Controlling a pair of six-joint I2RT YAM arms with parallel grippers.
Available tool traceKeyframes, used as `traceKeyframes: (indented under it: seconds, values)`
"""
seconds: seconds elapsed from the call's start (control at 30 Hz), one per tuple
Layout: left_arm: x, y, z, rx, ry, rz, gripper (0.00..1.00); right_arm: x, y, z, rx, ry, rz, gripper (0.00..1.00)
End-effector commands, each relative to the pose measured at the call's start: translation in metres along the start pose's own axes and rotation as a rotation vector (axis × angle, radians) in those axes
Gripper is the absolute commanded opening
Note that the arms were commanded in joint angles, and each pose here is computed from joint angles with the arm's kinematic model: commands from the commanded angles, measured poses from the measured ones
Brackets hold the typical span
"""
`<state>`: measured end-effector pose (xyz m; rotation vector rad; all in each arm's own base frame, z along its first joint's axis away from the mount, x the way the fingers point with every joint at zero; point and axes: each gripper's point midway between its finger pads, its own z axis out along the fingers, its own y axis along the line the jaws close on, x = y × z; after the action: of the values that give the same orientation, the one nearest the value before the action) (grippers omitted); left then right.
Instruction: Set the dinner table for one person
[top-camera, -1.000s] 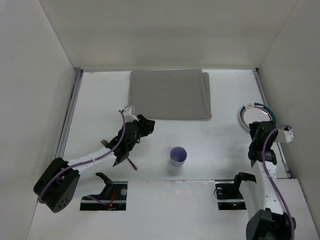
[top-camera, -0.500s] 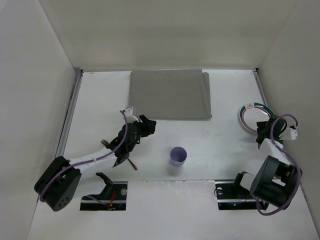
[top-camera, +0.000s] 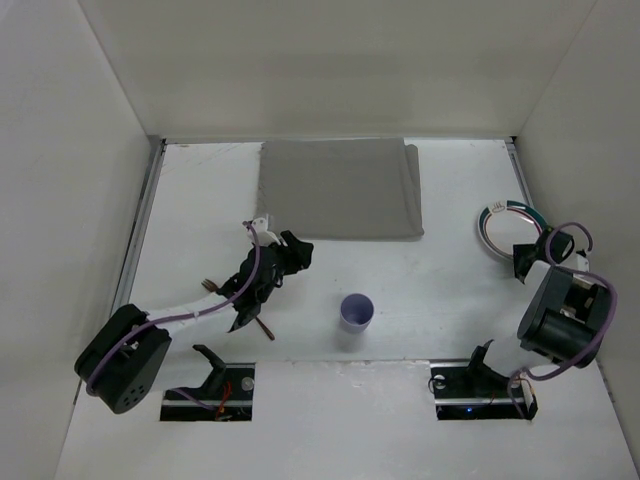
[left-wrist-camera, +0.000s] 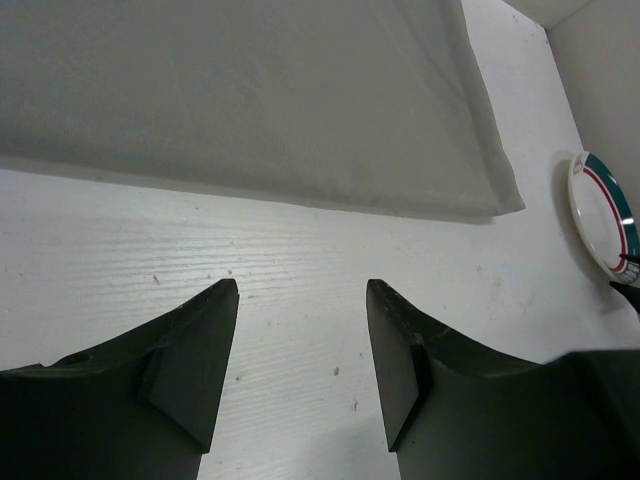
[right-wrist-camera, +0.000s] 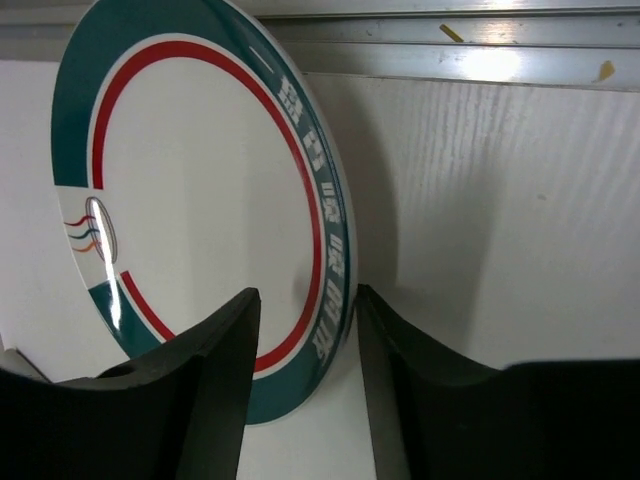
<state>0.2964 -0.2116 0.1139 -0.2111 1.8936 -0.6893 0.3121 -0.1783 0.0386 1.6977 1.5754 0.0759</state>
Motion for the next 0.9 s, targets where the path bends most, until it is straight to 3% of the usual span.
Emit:
traceKeyframes:
  seconds: [0.0, 0.07, 0.2, 0.3, 0.47, 0.87]
  values:
    - [-0.013, -0.01, 0.002, 0.038, -0.056, -0.012, 0.52, -0.015, 0.031, 0.007, -0.098, -0.028, 0.051, 0.44]
    - [-0.013, -0.008, 0.002, 0.033, -0.057, -0.011, 0.52, -0.015, 0.032, 0.009, -0.107, -0.024, 0.056, 0.41]
    - [-0.013, -0.004, 0.003, 0.023, -0.058, -0.014, 0.52, -0.013, 0.03, 0.01, -0.114, -0.014, 0.071, 0.12]
    - [-0.015, -0.003, 0.002, 0.021, -0.065, -0.012, 0.52, -0.017, 0.038, 0.001, -0.175, -0.042, 0.089, 0.04]
    - [-0.02, 0.001, 0.001, 0.012, -0.081, -0.013, 0.52, -0.027, 0.067, -0.034, -0.345, -0.114, 0.093, 0.02]
    - [-0.025, -0.004, -0.004, 0.009, -0.116, 0.024, 0.52, 0.007, 0.179, -0.148, -0.777, -0.078, -0.033, 0.02]
